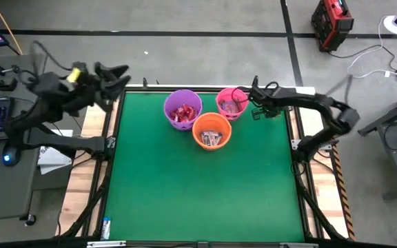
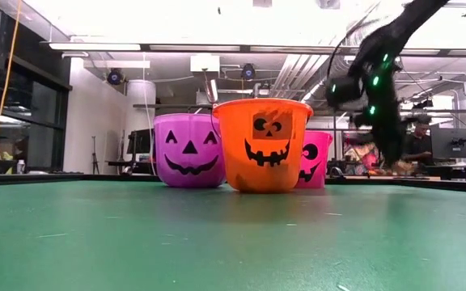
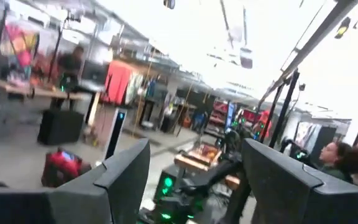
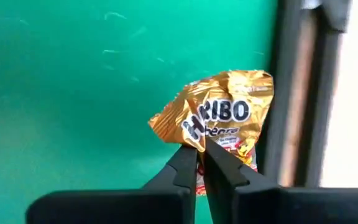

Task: Sort candy by brand, put in halloween buckets
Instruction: Put the gold gummy candy into the pink bucket, then put the white chocolate into the orange bucket

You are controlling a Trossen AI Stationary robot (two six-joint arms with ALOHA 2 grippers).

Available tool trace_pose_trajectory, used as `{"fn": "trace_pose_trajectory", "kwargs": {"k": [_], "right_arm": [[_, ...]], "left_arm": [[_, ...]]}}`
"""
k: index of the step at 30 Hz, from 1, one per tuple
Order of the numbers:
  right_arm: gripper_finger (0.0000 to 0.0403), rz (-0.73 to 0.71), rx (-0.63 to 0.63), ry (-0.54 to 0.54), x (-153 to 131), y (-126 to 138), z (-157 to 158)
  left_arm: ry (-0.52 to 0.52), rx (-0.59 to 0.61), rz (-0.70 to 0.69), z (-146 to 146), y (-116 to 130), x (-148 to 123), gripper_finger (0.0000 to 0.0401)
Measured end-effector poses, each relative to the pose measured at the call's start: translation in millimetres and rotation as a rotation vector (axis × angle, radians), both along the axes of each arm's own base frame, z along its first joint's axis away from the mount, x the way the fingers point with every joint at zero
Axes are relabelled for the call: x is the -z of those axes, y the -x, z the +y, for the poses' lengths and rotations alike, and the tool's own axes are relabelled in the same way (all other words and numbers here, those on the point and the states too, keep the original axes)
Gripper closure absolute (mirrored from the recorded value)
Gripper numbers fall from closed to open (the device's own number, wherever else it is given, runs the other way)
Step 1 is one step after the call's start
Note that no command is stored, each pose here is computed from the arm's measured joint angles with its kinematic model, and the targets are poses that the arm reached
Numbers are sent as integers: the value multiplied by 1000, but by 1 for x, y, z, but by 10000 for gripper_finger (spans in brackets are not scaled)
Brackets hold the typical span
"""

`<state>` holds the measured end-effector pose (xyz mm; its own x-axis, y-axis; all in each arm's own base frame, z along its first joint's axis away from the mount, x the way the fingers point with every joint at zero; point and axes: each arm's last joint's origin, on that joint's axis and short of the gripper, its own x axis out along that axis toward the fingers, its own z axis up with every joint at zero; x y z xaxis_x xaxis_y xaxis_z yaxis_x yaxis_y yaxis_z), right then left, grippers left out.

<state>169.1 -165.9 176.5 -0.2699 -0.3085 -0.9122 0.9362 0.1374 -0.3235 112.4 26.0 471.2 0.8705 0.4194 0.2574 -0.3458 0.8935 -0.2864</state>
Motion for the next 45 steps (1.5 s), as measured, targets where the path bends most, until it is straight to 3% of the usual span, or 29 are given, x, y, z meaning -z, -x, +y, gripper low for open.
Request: {"fn": "trace_pose_trajectory", "kwargs": {"k": [3, 8, 11, 13, 19, 23, 26, 31, 36, 40, 43, 45], "right_arm": [[399, -103, 15, 112, -35, 3, 16], [399, -550, -41, 373, -94, -6, 35], [401, -818, -138, 458, -118, -20, 39], [400, -900, -199, 482, -123, -31, 39], [400, -918, -245, 375, -99, -63, 38], [373, -912, -271, 328, -86, -76, 37], [320, -913, -252, 309, -82, -78, 33], [195, -915, -244, 340, -87, -71, 27], [99, -951, -267, 363, -100, -60, 25], [76, -987, -347, 351, -109, -55, 28], [73, -1004, -420, 322, -111, -55, 31], [73, -1010, -464, 303, -112, -56, 32]], "left_arm": [[-44, -15, -7, -2, 12, -2, 155], [-78, -67, 30, -2, 18, -1, 156], [-76, -68, 67, -1, 16, 2, 156], [-72, -67, 98, -1, 12, 5, 156], [-16, -52, 131, 1, 2, 11, 156], [-7, -13, 139, 1, -3, 12, 156], [5, 7, 138, 0, -5, 13, 156], [26, 11, 131, 1, -10, 13, 156], [105, 75, 157, 3, -33, 20, 156], [219, 314, 359, -3, -83, 49, 156], [383, 524, 681, -25, -114, 89, 156], [483, 638, 915, -48, -120, 111, 156]]}}
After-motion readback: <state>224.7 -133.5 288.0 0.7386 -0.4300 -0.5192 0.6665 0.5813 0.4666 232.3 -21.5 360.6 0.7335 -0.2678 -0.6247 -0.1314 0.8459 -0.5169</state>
